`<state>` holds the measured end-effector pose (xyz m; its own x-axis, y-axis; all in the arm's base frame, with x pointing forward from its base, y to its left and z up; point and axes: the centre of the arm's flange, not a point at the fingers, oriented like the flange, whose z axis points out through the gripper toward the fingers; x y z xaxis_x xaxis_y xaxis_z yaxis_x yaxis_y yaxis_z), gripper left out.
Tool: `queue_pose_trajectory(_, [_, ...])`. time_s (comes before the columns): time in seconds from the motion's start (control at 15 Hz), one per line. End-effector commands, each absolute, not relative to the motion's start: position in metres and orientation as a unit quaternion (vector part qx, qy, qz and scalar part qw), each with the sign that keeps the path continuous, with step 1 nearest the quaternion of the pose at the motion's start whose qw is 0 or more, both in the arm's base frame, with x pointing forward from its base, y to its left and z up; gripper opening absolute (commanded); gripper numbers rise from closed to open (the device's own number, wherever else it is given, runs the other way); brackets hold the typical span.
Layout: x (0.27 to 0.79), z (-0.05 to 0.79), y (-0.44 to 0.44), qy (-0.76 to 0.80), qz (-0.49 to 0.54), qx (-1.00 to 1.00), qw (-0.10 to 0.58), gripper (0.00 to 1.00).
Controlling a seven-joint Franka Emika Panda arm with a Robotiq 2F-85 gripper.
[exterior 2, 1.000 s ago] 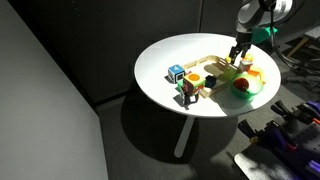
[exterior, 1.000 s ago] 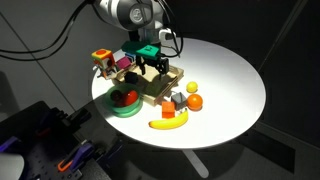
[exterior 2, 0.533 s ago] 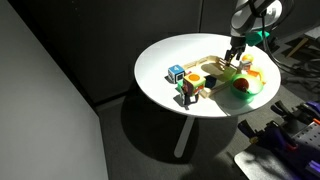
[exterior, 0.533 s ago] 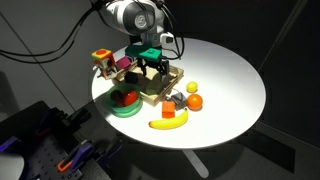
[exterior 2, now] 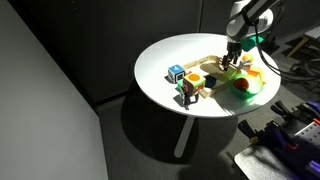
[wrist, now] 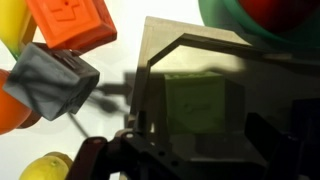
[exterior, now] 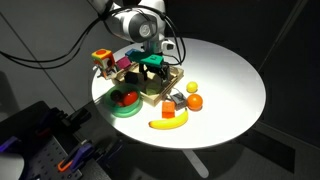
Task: Pick up the lime green block from the tray and put it on the gray block
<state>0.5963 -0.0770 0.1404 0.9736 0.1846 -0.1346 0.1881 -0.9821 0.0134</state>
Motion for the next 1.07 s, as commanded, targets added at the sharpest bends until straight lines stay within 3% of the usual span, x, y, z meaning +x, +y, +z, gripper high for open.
queue_pose_trajectory(0.0, [0.606, 0.134, -0.072, 0.1, -0.074, 0.992, 0.024, 1.0])
queue_pose_trajectory(0.33, [0.607, 0.123, -0.066, 0.102, -0.08, 0.991, 0.026, 1.0])
queue_pose_trajectory(0.4, [0.608, 0.121, -0.066, 0.101, -0.079, 0.991, 0.027, 0.75])
queue_pose_trajectory(0.53, [0.609, 0.118, -0.065, 0.101, -0.08, 0.991, 0.029, 0.66])
queue_pose_trajectory(0.8, [0.608, 0.13, -0.066, 0.093, -0.076, 0.992, 0.03, 0.33])
queue_pose_trajectory(1.0, [0.605, 0.15, -0.067, 0.077, -0.067, 0.994, 0.025, 0.31])
